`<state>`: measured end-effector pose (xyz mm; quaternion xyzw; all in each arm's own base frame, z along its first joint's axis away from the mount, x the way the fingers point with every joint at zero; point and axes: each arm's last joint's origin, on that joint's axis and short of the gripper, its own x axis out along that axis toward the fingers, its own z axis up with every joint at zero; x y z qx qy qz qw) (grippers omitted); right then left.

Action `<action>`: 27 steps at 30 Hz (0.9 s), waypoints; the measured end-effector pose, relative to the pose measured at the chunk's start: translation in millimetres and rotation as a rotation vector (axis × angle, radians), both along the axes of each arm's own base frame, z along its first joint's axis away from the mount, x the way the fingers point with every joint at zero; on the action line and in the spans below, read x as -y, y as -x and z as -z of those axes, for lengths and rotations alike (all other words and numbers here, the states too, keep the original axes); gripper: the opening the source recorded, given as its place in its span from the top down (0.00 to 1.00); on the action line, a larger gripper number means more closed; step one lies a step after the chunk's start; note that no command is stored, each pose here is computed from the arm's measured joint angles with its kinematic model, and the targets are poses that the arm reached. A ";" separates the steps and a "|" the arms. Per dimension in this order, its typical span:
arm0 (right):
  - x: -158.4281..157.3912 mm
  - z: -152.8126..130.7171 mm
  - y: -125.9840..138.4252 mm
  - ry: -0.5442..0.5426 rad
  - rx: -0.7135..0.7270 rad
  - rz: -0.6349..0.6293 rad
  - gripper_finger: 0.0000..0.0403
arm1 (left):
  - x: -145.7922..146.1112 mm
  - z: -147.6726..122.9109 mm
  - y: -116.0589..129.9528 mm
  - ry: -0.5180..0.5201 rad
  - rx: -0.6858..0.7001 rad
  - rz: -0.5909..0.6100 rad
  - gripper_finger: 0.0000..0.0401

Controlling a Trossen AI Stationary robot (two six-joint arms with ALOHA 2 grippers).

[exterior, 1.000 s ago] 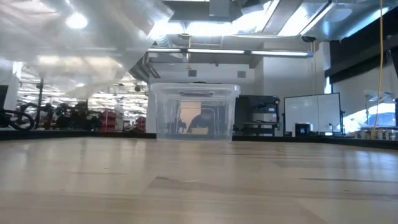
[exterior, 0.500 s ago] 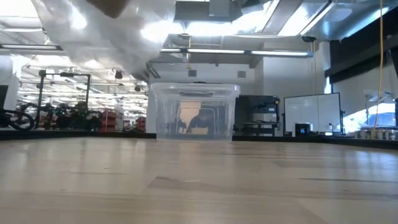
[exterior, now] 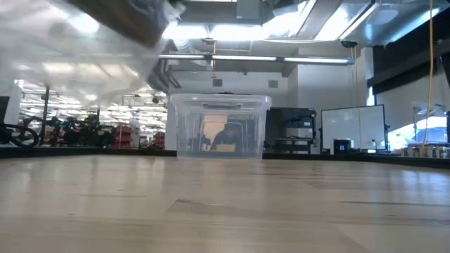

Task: Roll bandage
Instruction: Put the brown bandage into the transparent zip bag, then close the transparent zip bag

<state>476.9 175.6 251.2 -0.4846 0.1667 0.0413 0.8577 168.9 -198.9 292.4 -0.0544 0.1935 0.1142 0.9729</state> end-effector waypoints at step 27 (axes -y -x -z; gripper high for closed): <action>-7.9 -32.3 15.7 -0.736 -0.192 0.127 0.39 | -4.0 6.4 -17.8 -0.040 -0.011 -0.047 0.99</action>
